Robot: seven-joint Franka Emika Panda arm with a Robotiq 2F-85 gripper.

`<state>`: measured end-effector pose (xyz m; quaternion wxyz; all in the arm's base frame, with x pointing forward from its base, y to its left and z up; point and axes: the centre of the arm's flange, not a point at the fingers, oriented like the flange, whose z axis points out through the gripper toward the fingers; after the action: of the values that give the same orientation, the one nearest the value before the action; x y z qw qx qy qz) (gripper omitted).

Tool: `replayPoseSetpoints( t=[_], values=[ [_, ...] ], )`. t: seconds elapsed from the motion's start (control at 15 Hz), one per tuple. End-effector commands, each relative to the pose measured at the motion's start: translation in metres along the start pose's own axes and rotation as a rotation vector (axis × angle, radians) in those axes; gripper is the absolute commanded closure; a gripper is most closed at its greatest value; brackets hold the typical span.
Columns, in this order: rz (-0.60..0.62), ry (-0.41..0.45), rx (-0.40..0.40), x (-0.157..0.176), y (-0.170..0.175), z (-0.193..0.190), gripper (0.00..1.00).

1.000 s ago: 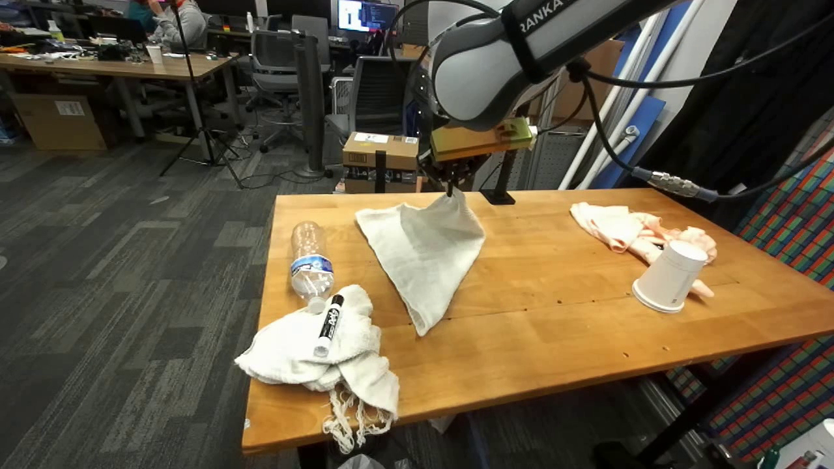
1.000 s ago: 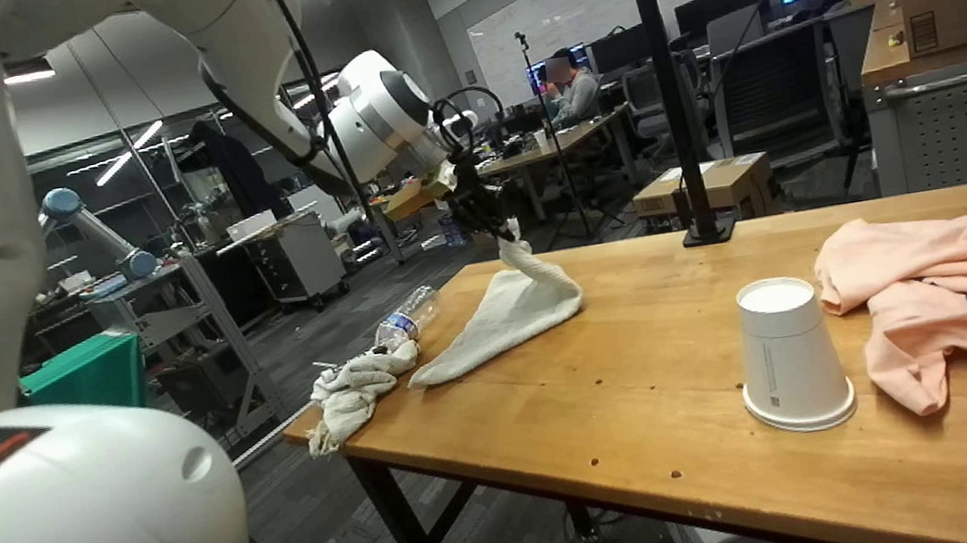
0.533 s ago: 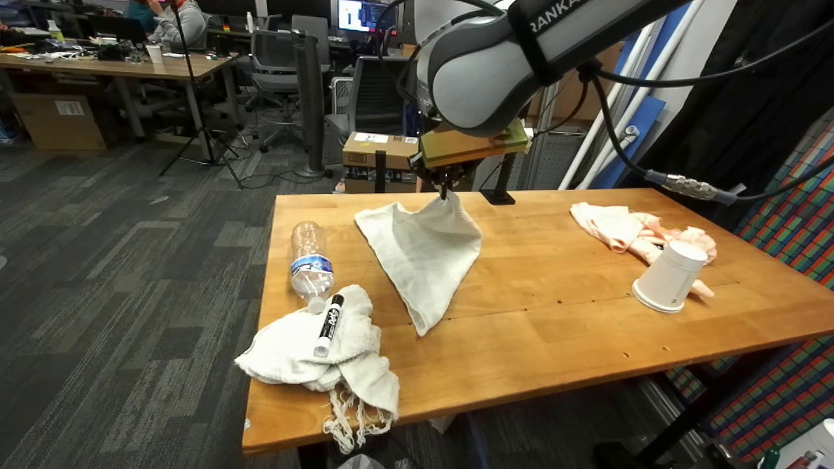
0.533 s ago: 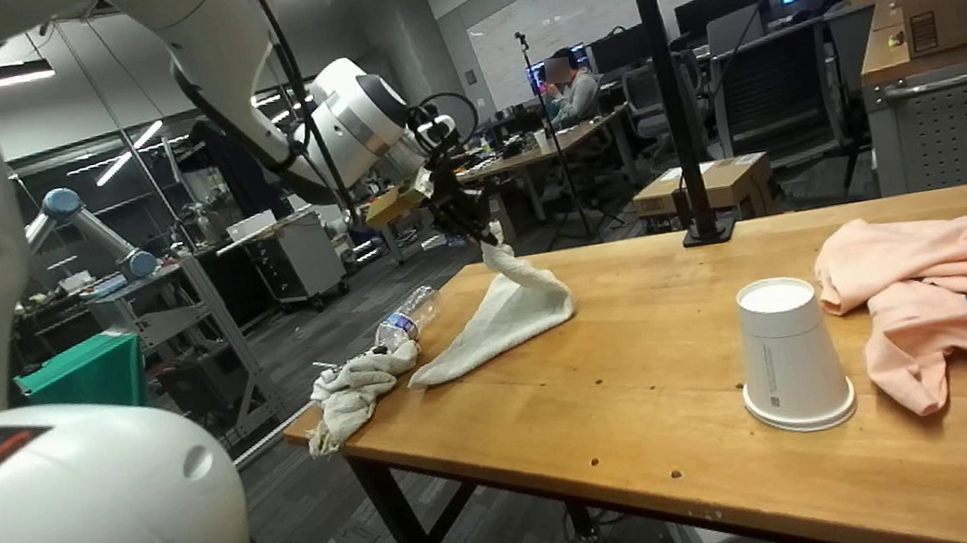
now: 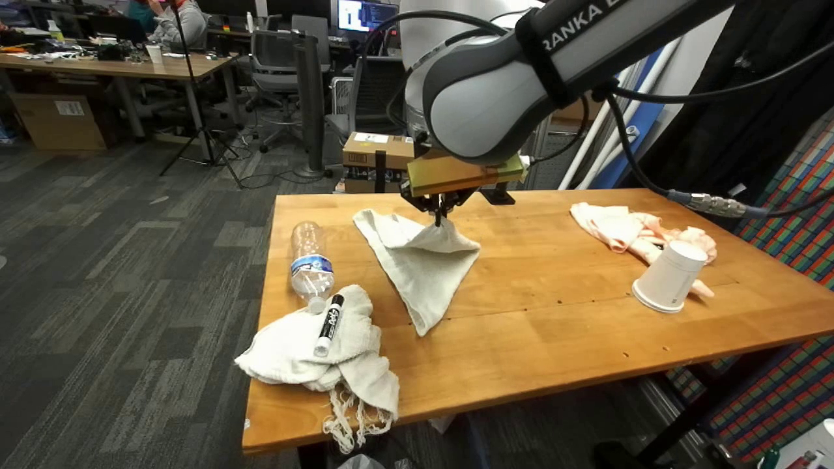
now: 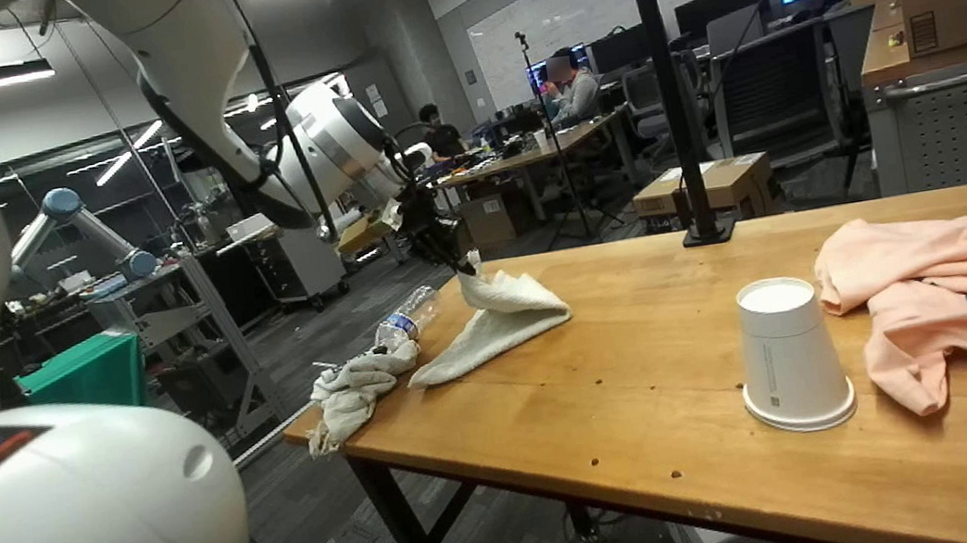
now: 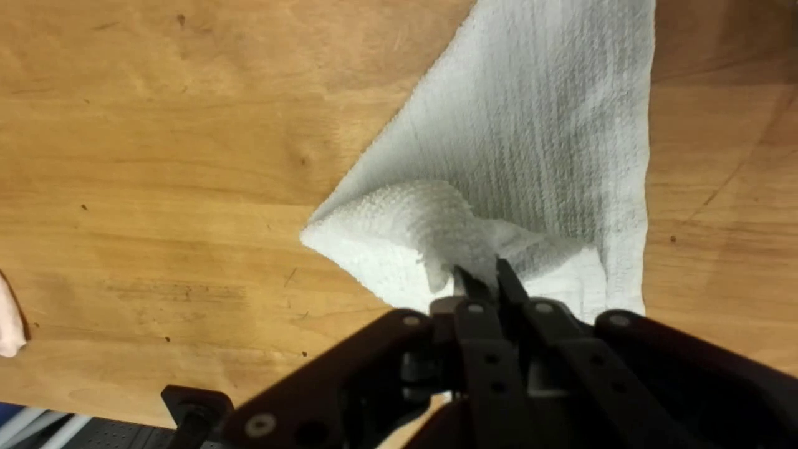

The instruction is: Fold the cloth

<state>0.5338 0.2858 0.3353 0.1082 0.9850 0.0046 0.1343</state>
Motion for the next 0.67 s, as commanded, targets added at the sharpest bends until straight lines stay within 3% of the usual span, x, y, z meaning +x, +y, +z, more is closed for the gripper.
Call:
replayPoseSetpoints(
  t=[0.0, 0.6],
  values=[
    [0.009, 0.019, -0.008, -0.041, -0.011, -0.009, 0.95],
    [-0.046, 0.020, -0.066, -0.131, -0.057, -0.004, 0.95]
  ],
)
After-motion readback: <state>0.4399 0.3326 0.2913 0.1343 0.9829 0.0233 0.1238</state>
